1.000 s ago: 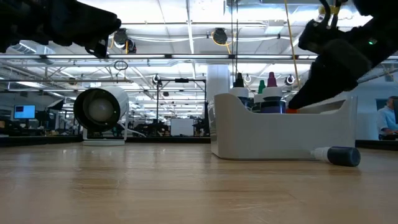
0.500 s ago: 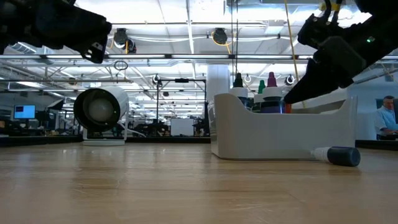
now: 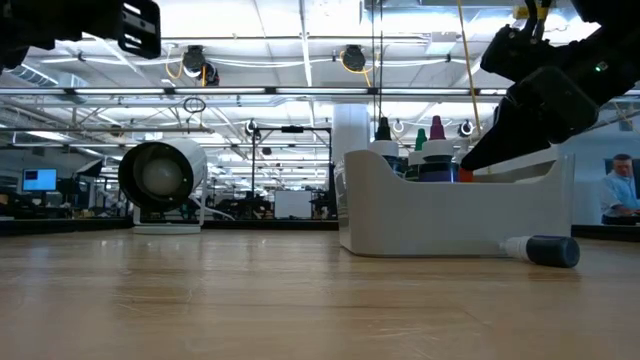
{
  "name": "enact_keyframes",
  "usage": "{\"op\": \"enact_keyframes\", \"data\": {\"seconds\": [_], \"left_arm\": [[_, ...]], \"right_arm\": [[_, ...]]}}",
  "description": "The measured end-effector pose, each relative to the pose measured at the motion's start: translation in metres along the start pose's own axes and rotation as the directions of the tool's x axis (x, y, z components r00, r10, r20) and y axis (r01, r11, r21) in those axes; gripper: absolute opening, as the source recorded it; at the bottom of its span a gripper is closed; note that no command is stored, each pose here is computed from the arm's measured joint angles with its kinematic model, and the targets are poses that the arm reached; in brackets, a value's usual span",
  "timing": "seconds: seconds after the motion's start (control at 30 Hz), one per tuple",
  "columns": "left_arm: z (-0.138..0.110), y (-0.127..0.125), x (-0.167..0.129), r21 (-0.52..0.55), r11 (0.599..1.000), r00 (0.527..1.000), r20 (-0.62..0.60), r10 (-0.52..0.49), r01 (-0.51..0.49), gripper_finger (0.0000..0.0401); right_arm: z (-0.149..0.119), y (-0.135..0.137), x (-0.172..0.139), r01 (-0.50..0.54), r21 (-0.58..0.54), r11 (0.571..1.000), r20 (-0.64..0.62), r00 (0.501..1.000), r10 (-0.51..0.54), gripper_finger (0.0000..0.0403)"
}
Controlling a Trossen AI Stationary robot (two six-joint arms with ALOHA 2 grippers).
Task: Pick & Place food coloring
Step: Put the orange food coloring bottle into the gray bin
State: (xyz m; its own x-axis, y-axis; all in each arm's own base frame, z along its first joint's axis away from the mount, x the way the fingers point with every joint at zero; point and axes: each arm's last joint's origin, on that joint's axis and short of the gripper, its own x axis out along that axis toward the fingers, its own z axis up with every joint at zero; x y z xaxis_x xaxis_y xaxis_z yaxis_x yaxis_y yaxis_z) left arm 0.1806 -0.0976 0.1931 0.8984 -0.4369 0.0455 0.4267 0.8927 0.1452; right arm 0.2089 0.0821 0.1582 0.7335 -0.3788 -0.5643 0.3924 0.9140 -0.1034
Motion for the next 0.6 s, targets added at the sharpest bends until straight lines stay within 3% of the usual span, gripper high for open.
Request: {"op": "enact_keyframes", "data": {"seconds": [0.3,0.6], "left_arm": [[-0.0037,-0.0008,-0.0001,0.025,1.0,0.999,-0.038,-0.005,0.006,0.0063],[-0.0044,-0.0008,-0.0001,0.029,1.0,0.999,-0.046,-0.005,0.006,0.0063]], "right_arm": [[-0.0036,0.0025,-0.0011,-0.077,0.058,0.995,-0.064,0.995,0.081,0.0056],[-0.0021,-0.0022,0.0027,-0.047,0.13,0.99,-0.071,0.996,0.056,0.0056]]}}
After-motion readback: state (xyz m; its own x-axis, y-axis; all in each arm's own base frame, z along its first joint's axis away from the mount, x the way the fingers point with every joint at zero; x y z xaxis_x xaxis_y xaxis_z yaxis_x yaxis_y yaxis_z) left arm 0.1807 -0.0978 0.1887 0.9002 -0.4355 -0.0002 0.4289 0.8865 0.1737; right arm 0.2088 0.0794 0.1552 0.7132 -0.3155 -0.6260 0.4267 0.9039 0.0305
